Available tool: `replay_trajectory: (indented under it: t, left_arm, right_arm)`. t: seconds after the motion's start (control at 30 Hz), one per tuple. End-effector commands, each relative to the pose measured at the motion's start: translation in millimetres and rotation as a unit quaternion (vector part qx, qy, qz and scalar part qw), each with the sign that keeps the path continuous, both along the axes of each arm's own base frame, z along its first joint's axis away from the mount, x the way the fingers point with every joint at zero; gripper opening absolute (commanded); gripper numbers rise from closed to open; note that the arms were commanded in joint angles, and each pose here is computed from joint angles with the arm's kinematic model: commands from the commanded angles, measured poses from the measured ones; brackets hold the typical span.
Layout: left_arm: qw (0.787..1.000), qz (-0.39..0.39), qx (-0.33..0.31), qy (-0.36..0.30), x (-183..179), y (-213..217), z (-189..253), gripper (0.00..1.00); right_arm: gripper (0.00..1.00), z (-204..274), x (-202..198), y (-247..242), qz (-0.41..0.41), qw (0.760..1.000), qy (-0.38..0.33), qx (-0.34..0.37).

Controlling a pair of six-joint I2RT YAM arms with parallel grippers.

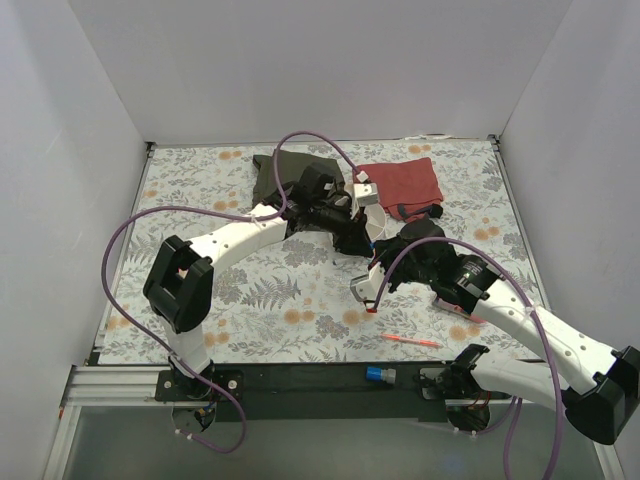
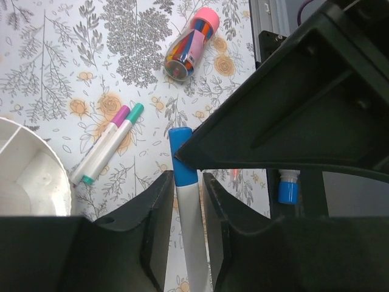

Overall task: Sort the stationery into containers
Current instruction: Pick up the pen from the center of the board, then place the pen in the storage box.

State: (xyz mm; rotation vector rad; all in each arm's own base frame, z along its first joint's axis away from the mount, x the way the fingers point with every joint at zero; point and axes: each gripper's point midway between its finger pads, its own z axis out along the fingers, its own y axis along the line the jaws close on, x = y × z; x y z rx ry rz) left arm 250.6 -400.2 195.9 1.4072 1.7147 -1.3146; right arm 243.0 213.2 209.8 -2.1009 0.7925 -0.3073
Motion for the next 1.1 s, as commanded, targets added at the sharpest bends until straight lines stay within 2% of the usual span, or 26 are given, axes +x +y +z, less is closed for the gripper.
replay_trajectory:
  t: [0.0,0.07,0.13,0.17,0.23,0.47,0.57,0.6,0.63,0.67,0.7,0.73,0.8,0.9,1.0,1.03,1.07]
  left_arm:
    - [1.0,-0.018,0.001,0.004,-9.4,-2.0,8.6,0.26]
    - [1.0,-0.018,0.01,0.01,-10.1,-2.3,3.3,0.27]
    - [1.0,-0.02,0.011,0.01,-9.2,-3.1,3.7,0.23]
    - [1.0,-0.021,0.012,0.009,-9.0,-3.2,3.0,0.18]
    - [1.0,-0.025,0.009,0.007,-9.6,-4.3,4.5,0.17]
    - [1.0,-0.02,0.005,0.004,-5.0,-8.1,11.1,0.21]
    - [0.999,-0.033,0.0,0.003,-7.7,-8.7,10.1,0.02]
    - [0.999,-0.034,-0.001,0.004,-8.4,-8.4,10.4,0.0]
    - [0.999,-0.035,-0.001,0.003,-8.7,-8.3,10.0,0.0]
    - [0.999,-0.035,-0.002,0.002,-8.9,-7.9,9.4,0.0]
    - [0.999,-0.034,-0.001,-0.001,-8.5,-7.4,9.0,0.0]
    - [1.0,-0.03,-0.002,-0.009,-6.7,-6.4,11.2,0.0]
    - [1.0,-0.018,-0.005,-0.024,1.9,-2.8,14.1,0.0]
    - [0.999,0.015,-0.025,-0.042,25.7,4.9,28.5,0.0]
    - [0.994,0.067,-0.053,-0.064,59.2,17.2,42.0,0.0]
    - [0.993,0.081,-0.053,-0.062,64.7,23.2,33.5,0.0]
    - [0.988,0.1,-0.086,-0.084,77.3,22.5,47.7,0.0]
  right_arm:
    - [0.01,19.7,5.5,6.1,0.004,0.999,-0.039,0.023]
    - [0.01,19.5,5.9,6.1,0.004,0.999,-0.042,0.023]
    - [0.01,20.4,5.9,6.1,0.004,0.999,-0.045,0.026]
    - [0.01,20.9,5.3,7.0,0.007,0.999,-0.046,0.027]
    - [0.01,20.2,5.2,6.6,0.008,0.999,-0.048,0.024]
    - [0.01,17.7,4.2,8.2,0.018,0.998,-0.05,0.019]
    - [0.01,17.1,5.4,7.9,0.013,0.999,-0.048,0.019]
    - [0.01,15.6,6.0,6.6,0.009,0.999,-0.046,0.018]
    - [0.06,17.9,8.0,5.8,0.002,0.998,-0.051,0.021]
    - [0.19,18.4,8.4,3.9,-0.009,0.998,-0.049,0.03]
    - [0.43,22.1,11.8,-0.1,-0.026,0.998,-0.056,0.034]
    - [0.58,29.3,17.6,-7.9,-0.052,0.996,-0.07,0.036]
    - [0.64,47.2,19.3,-19.7,-0.086,0.991,-0.081,0.061]
    - [0.68,76.2,13.6,-40.7,-0.111,0.984,-0.093,0.099]
    - [0.75,93.4,6.0,-52.2,-0.154,0.972,-0.058,0.168]
    - [0.75,99.6,5.7,-55.4,-0.187,0.96,-0.031,0.207]
    - [0.75,100.2,8.4,-58.2,-0.207,0.953,-0.017,0.222]
